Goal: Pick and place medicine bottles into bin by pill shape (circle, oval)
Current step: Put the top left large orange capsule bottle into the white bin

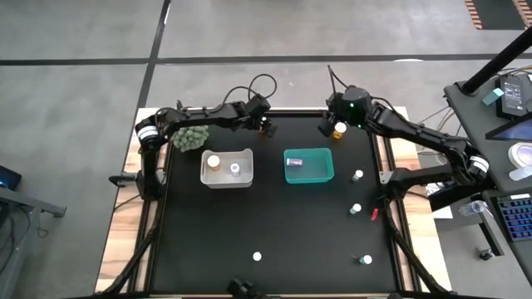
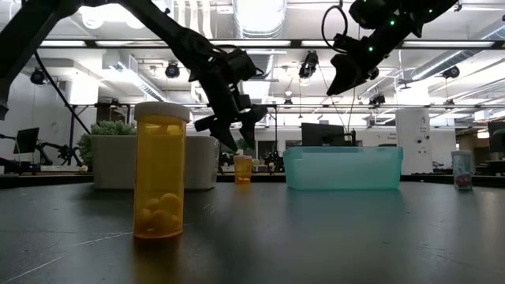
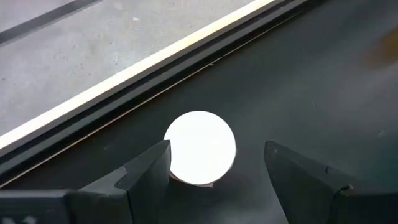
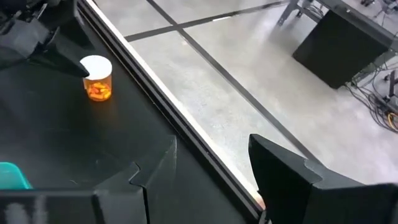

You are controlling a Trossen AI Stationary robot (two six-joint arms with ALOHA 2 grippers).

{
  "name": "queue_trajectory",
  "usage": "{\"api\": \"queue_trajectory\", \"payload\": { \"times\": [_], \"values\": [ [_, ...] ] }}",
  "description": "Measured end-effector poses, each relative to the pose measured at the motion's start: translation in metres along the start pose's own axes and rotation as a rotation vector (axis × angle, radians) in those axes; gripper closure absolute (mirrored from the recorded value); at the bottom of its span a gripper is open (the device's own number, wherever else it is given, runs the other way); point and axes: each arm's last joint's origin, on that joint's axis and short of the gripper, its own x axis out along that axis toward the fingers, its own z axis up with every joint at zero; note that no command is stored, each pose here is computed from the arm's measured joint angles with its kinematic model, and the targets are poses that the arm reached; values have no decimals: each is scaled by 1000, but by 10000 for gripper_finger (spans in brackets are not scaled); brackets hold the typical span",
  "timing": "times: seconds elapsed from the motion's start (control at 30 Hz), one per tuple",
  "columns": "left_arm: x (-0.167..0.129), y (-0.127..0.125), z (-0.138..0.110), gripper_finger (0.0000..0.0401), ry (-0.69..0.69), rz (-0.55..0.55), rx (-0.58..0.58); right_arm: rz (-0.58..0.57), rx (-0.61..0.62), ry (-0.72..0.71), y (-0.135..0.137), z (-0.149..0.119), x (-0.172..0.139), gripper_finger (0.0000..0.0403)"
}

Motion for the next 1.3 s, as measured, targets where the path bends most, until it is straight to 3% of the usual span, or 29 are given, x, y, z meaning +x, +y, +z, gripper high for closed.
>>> {"api": "queue_trajectory", "payload": {
  "times": [0.67,1.03,1.3],
  "values": [
    [5,3,-3,158,-34,17,15,4,43,6,0,-1,0,209],
    [5,3,-3,87,-38,14,13,4,40,12,0,-1,0,209],
    [24,0,-9,81,-28,1,-10,8,35,33,1,-3,0,209]
  ]
}}
